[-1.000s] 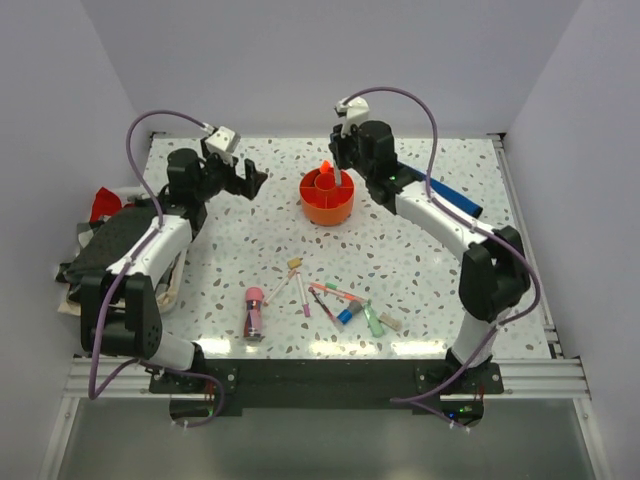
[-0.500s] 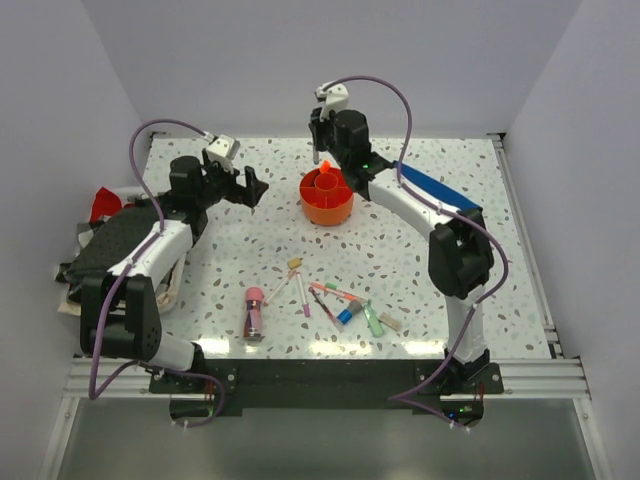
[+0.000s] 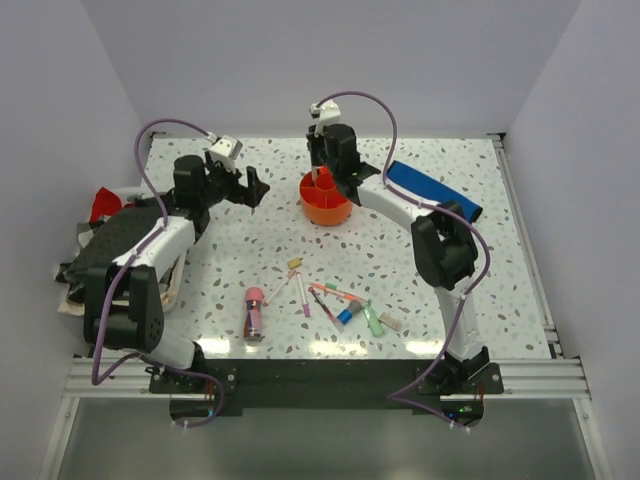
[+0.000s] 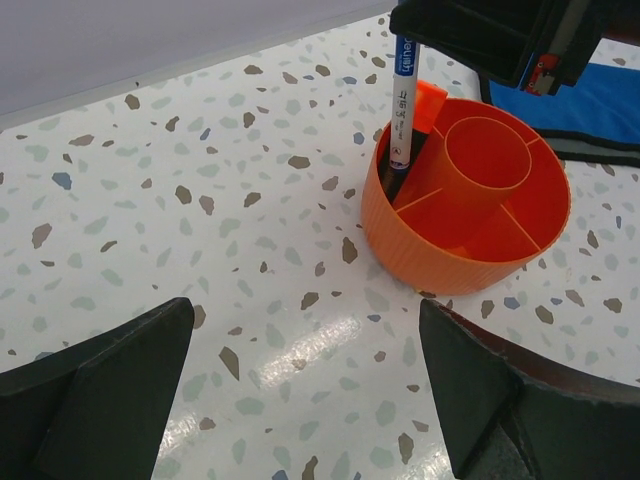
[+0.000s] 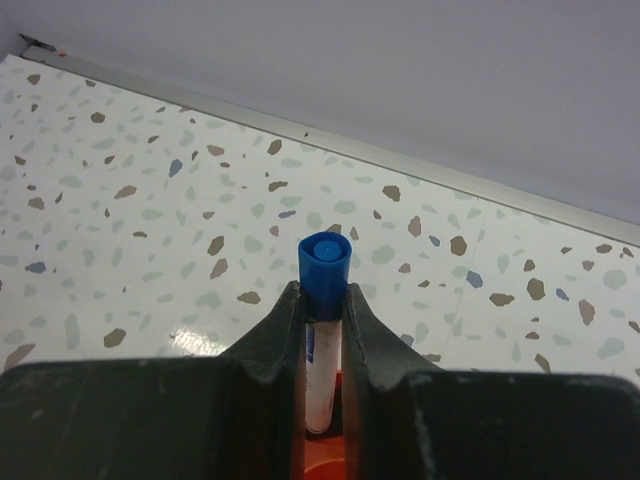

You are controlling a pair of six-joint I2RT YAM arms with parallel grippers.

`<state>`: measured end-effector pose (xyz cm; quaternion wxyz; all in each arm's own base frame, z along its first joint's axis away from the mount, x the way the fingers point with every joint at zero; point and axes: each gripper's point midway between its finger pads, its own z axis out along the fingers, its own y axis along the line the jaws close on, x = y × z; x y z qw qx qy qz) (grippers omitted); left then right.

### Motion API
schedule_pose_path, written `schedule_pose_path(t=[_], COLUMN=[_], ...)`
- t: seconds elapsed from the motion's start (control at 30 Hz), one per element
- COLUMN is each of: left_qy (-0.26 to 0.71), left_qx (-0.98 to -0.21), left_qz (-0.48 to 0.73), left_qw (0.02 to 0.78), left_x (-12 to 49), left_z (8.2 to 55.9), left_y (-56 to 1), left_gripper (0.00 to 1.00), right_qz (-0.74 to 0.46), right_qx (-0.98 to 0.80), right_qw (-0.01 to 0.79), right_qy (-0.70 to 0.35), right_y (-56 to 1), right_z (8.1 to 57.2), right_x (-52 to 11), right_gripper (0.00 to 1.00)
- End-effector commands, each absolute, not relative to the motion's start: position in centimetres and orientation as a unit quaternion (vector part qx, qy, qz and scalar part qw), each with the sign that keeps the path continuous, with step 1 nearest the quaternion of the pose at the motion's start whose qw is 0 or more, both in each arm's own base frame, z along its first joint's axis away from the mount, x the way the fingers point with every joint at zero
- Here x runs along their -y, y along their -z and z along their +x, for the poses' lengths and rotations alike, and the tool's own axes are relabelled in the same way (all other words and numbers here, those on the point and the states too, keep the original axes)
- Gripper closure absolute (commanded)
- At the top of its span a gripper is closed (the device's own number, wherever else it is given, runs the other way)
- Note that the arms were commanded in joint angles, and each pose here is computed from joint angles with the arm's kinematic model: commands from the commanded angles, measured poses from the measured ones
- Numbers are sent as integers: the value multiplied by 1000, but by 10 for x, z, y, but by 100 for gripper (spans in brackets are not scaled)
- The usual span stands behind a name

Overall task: Sort the stationery into containers
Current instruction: Place the stationery in the storage box, then pick up the pen from the center of the board.

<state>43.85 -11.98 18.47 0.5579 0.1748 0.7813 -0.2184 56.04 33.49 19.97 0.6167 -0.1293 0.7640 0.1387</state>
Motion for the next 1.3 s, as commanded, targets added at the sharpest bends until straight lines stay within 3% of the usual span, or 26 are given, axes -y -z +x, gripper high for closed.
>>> schedule_pose_path(t=[0.0, 0.03, 0.13, 0.33, 0.5, 0.63, 0.73, 0.9, 1.1, 1.27], left_qy=[196, 191, 172, 148, 171, 202, 209, 210, 195, 158], left_qx=[-770, -773, -779, -782, -776, -784, -792, -804, -812, -812], left_qz=[173, 171, 166, 169, 189, 239, 248, 254, 275, 280], left_qw=[582, 581, 580, 581, 576, 536, 517, 495, 476, 487], left_x=[112, 110, 104, 97, 106, 123, 124, 122, 117, 104], left_z=[452, 452, 455, 456, 447, 424, 411, 393, 377, 377], left_y=[-203, -202, -200, -199, -205, -191, -184, -170, -161, -166], left_gripper=[0, 0, 0, 0, 0, 0, 0, 0, 0, 0], right_qz=[-104, -104, -105, -102, -107, -183, -309, -348, -579, -696], right_qx=[-735, -738, -741, -741, -727, -712, -737, -808, -701, -617], right_qw=[651, 648, 646, 648, 661, 657, 566, 403, 317, 260], right_qy=[-155, -154, -152, -146, -151, -168, -201, -251, -270, -259], right_y=[-244, -241, -245, -260, -293, -330, -287, -211, -171, -152], right_z=[559, 557, 550, 535, 521, 483, 433, 351, 253, 233], right_x=[-336, -335, -329, -318, -309, -307, -317, -309, -322, -319], right_gripper=[88, 76, 64, 55, 54, 43, 40, 40, 38, 38])
